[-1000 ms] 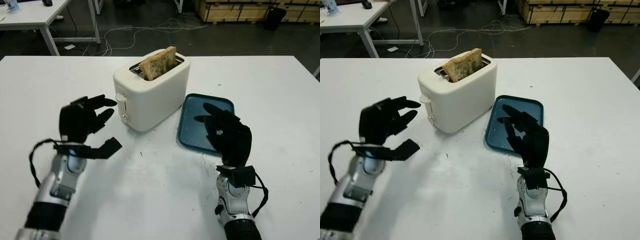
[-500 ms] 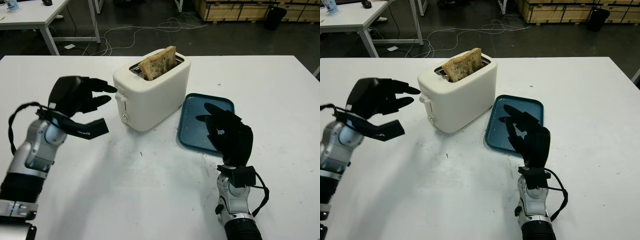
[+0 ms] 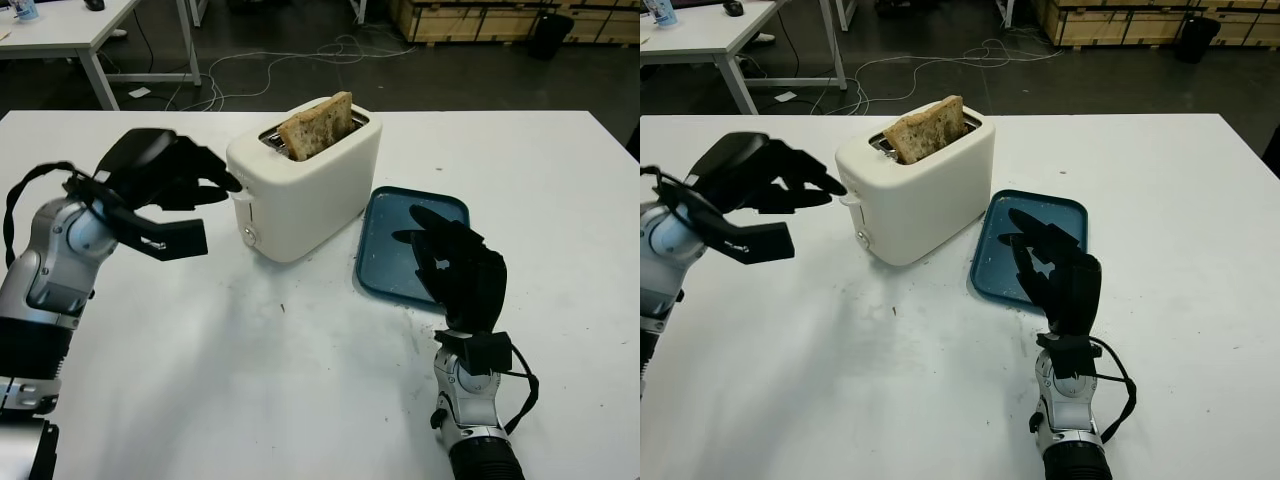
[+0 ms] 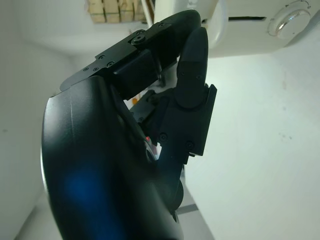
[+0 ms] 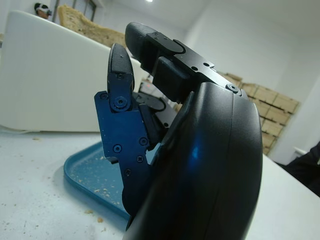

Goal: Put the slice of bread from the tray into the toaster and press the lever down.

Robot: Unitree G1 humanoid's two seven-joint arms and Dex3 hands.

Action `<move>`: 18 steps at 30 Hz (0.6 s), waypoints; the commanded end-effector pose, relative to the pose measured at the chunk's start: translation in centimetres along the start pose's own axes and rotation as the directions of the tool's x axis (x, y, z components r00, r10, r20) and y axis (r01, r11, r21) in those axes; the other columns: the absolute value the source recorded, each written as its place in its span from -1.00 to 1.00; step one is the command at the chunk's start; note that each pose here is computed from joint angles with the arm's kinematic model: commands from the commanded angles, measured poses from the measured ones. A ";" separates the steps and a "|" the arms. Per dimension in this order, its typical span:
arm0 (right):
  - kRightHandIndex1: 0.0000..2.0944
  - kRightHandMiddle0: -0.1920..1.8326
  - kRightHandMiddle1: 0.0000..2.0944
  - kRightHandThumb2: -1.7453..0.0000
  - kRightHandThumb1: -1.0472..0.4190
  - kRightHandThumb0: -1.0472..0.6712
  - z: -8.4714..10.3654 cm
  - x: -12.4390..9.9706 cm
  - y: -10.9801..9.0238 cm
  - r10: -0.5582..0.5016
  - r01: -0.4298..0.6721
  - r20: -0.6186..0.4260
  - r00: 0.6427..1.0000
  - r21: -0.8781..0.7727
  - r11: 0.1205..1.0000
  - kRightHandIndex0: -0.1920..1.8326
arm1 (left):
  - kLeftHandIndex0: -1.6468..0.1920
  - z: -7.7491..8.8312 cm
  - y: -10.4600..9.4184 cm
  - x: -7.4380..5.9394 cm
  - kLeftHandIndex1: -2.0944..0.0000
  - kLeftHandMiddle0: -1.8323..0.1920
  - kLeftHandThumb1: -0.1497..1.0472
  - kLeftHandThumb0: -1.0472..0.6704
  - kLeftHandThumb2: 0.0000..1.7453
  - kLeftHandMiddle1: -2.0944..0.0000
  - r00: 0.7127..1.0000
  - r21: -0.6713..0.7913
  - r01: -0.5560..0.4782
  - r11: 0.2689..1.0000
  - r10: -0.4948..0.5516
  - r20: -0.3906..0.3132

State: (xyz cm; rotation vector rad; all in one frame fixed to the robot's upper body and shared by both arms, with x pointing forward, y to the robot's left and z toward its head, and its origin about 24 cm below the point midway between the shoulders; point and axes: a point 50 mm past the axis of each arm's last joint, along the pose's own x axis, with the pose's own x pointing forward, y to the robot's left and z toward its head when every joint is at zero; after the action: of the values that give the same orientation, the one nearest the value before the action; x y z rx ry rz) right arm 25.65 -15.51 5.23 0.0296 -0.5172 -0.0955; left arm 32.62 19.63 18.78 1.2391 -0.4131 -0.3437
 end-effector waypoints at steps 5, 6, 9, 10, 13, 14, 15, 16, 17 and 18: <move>-0.25 0.20 -0.99 0.70 -0.83 -0.20 0.4 0.2 -0.2 -0.003 0.003 0.034 0.999 -0.014 1.000 0.02 | -0.67 0.2 0.0 0.5 0.97 -0.30 0.79 -0.12 -0.81 0.75 0.998 0.059 0.063 0.996 -0.063 0.000; -0.25 0.20 -0.99 0.70 -0.83 -0.20 0.4 0.2 -0.1 -0.001 0.002 0.036 0.999 -0.014 1.000 0.02 | -0.62 0.2 -0.1 0.6 0.99 -0.33 0.79 -0.12 -0.79 0.75 0.997 0.062 0.072 0.995 -0.072 -0.004; -0.25 0.20 -0.99 0.70 -0.83 -0.20 0.4 0.1 -0.1 0.000 0.000 0.035 0.999 -0.005 1.000 0.02 | -0.53 0.2 -0.4 0.8 1.00 -0.41 0.79 -0.12 -0.75 0.72 0.996 0.070 0.094 0.993 -0.092 -0.022; -0.24 0.20 -0.99 0.70 -0.83 -0.20 0.4 0.1 -0.1 0.000 0.000 0.034 0.999 -0.002 1.000 0.02 | -0.50 0.2 -0.5 0.8 1.00 -0.42 0.79 -0.12 -0.75 0.71 0.995 0.072 0.099 0.992 -0.097 -0.027; -0.24 0.21 -0.98 0.70 -0.83 -0.20 0.5 0.1 -0.1 0.000 0.000 0.037 0.999 0.001 1.000 0.02 | -0.34 0.1 -0.8 0.8 0.99 -0.27 0.77 -0.10 -0.73 0.16 0.994 0.079 0.107 0.991 -0.104 -0.041; -0.24 0.21 -0.98 0.70 -0.83 -0.20 0.5 0.1 -0.1 -0.001 0.001 0.035 0.999 0.001 1.000 0.02 | -0.31 0.2 -0.9 0.9 1.00 -0.19 0.77 -0.10 -0.73 0.07 0.994 0.084 0.108 0.991 -0.104 -0.044; -0.23 0.21 -0.98 0.70 -0.83 -0.21 0.5 0.1 -0.1 -0.001 0.001 0.035 0.999 0.001 1.000 0.02 | -0.28 0.2 -1.0 0.9 1.00 -0.12 0.76 -0.09 -0.72 0.04 0.993 0.088 0.109 0.990 -0.105 -0.046; -0.23 0.22 -0.98 0.70 -0.83 -0.21 0.5 0.1 -0.2 0.001 -0.001 0.038 0.999 0.000 1.000 0.02 | -0.27 0.2 -1.0 0.8 1.00 -0.07 0.76 -0.09 -0.70 0.06 0.993 0.094 0.112 0.989 -0.108 -0.048; -0.23 0.21 -0.98 0.70 -0.83 -0.20 0.5 0.1 -0.2 0.004 -0.004 0.040 0.999 0.000 1.000 0.02 | -0.26 0.2 -1.0 0.8 1.00 -0.05 0.75 -0.08 -0.68 0.13 0.992 0.098 0.117 0.988 -0.112 -0.054; -0.23 0.21 -0.98 0.70 -0.83 -0.20 0.5 0.1 -0.2 0.007 -0.007 0.041 0.999 -0.001 1.000 0.01 | -0.23 0.2 -1.0 0.8 1.00 -0.05 0.74 -0.08 -0.65 0.17 0.991 0.102 0.125 0.987 -0.119 -0.065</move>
State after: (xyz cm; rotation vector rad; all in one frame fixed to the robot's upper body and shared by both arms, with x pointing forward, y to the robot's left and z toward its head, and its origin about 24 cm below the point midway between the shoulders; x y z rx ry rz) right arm 25.64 -15.55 5.35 0.0266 -0.5234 -0.0912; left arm 33.15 18.83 17.87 1.3445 -0.3249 -0.3921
